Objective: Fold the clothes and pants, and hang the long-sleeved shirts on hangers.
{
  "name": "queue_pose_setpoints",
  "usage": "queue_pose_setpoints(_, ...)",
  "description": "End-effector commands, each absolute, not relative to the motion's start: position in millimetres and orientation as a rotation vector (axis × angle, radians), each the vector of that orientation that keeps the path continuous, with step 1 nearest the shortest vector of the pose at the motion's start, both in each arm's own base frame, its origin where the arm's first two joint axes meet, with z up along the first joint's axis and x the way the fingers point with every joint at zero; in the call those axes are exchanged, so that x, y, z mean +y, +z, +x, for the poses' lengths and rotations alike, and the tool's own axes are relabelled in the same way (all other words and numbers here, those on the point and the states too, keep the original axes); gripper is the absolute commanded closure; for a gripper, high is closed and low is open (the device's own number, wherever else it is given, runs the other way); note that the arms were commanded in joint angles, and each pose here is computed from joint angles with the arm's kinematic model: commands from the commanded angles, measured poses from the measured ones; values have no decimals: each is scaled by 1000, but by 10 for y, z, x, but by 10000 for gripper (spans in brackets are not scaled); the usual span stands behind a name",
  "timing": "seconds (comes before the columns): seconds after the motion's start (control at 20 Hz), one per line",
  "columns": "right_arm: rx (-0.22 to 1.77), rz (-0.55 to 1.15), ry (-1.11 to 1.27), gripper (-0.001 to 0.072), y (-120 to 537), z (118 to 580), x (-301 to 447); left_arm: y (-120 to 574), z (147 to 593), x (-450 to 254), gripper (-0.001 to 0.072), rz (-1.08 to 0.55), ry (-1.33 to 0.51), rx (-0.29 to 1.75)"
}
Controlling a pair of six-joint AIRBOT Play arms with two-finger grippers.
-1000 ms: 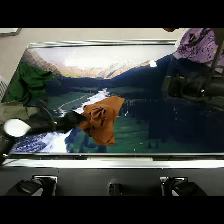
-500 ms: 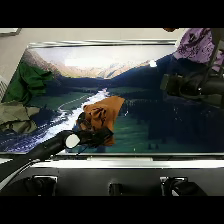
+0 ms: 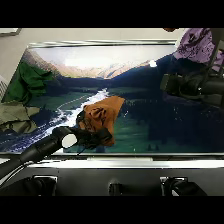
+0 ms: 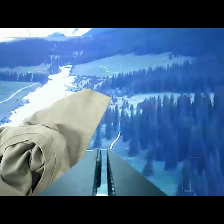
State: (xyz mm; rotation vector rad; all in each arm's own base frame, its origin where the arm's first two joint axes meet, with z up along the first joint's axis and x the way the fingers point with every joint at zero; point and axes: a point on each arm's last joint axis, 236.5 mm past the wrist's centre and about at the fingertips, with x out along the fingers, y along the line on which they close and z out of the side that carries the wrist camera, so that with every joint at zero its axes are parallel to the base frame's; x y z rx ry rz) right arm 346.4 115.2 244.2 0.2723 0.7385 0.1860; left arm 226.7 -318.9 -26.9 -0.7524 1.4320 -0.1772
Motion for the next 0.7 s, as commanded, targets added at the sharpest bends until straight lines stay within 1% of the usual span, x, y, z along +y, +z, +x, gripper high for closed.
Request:
queue_pose_setpoints(0.0, 739, 272, 187, 628, 2441, 3463, 1155, -318, 2375, -2850, 98, -735, 6, 1378)
queue_pose_setpoints(0.05, 740, 272, 186, 628, 2440, 3463, 1155, -404, 2367, -2799, 99, -722, 47, 1390)
queue_pose_setpoints(0.2, 741, 274, 189, 628, 2441, 3459, 1161, -597, 2382, -2824, 99, -707, 74, 1409)
queue_pose_setpoints(0.35, 743, 292, 182, 628, 2441, 3459, 1162, -715, 2540, -2933, 102, -756, 68, 1373)
queue_pose_setpoints(0.4, 743, 292, 182, 628, 2440, 3458, 1162, -723, 2628, -2999, 144, -781, 45, 1344)
queue_pose_setpoints(0.5, 746, 290, 181, 628, 2435, 3454, 1160, -647, 2808, -3149, 416, -852, -15, 1276)
queue_pose_setpoints(0.55, 746, 290, 181, 628, 2433, 3455, 1160, -573, 2889, -3208, 503, -884, -47, 1241)
queue_pose_setpoints(0.6, 746, 291, 181, 628, 2433, 3455, 1160, -502, 2926, -3241, 693, -899, -70, 1220)
queue_pose_setpoints(0.65, 747, 303, 176, 631, 2434, 3456, 1160, -455, 2912, -3235, 692, -894, -75, 1222)
